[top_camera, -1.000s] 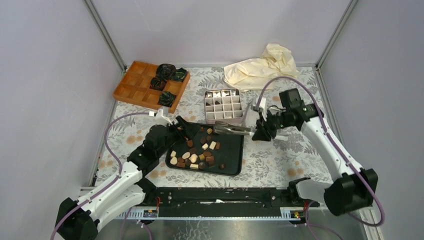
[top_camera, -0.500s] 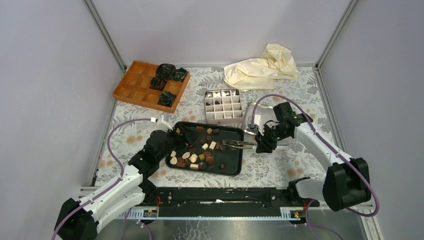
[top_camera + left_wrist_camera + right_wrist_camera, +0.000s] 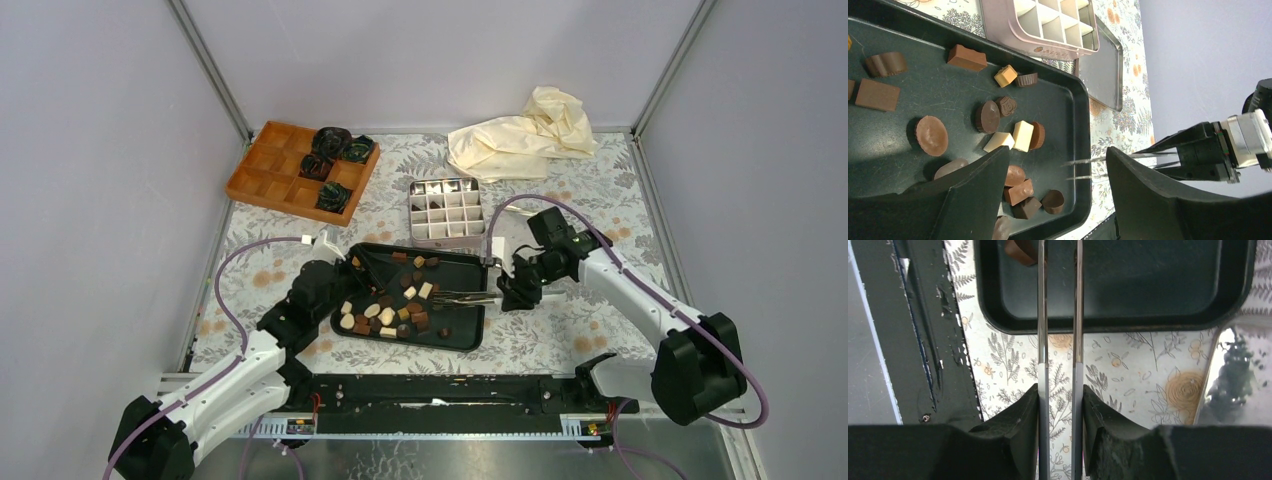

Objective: Pack the chocolate
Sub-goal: Adjust the fake chocolate on the plate.

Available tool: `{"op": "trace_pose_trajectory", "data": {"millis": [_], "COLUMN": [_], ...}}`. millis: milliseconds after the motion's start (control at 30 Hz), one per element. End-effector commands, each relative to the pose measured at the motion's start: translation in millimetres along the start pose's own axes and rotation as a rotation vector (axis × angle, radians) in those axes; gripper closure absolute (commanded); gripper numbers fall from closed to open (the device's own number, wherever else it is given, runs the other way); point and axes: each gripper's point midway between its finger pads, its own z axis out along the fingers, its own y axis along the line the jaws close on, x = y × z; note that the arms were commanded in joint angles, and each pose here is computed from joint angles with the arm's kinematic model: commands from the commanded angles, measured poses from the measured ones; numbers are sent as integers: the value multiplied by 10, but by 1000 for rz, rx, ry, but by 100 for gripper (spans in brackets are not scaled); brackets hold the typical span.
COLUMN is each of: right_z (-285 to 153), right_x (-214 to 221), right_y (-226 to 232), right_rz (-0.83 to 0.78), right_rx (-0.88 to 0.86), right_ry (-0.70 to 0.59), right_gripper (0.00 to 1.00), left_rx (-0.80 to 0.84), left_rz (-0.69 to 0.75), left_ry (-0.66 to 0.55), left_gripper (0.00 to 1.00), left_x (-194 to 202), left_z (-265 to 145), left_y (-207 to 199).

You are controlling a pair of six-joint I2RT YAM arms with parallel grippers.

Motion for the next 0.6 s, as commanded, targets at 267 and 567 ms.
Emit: {"op": "trace_pose_trajectory", "data": {"millis": [267, 567], "right_z": [168, -20], "right_x": [-234, -139], "right_y": [-165, -368], "right_rz": [1, 45], "right_rx": [79, 220], "right_ry": [71, 97], "right_gripper": [80, 79], "left_rx": [6, 6], "left_rz": [-1, -6], "left_ry": [-30, -31], "left_gripper": [23, 23], "left_x": [-81, -74], "left_z": [-17, -35], "left_y": [-32, -24]}}
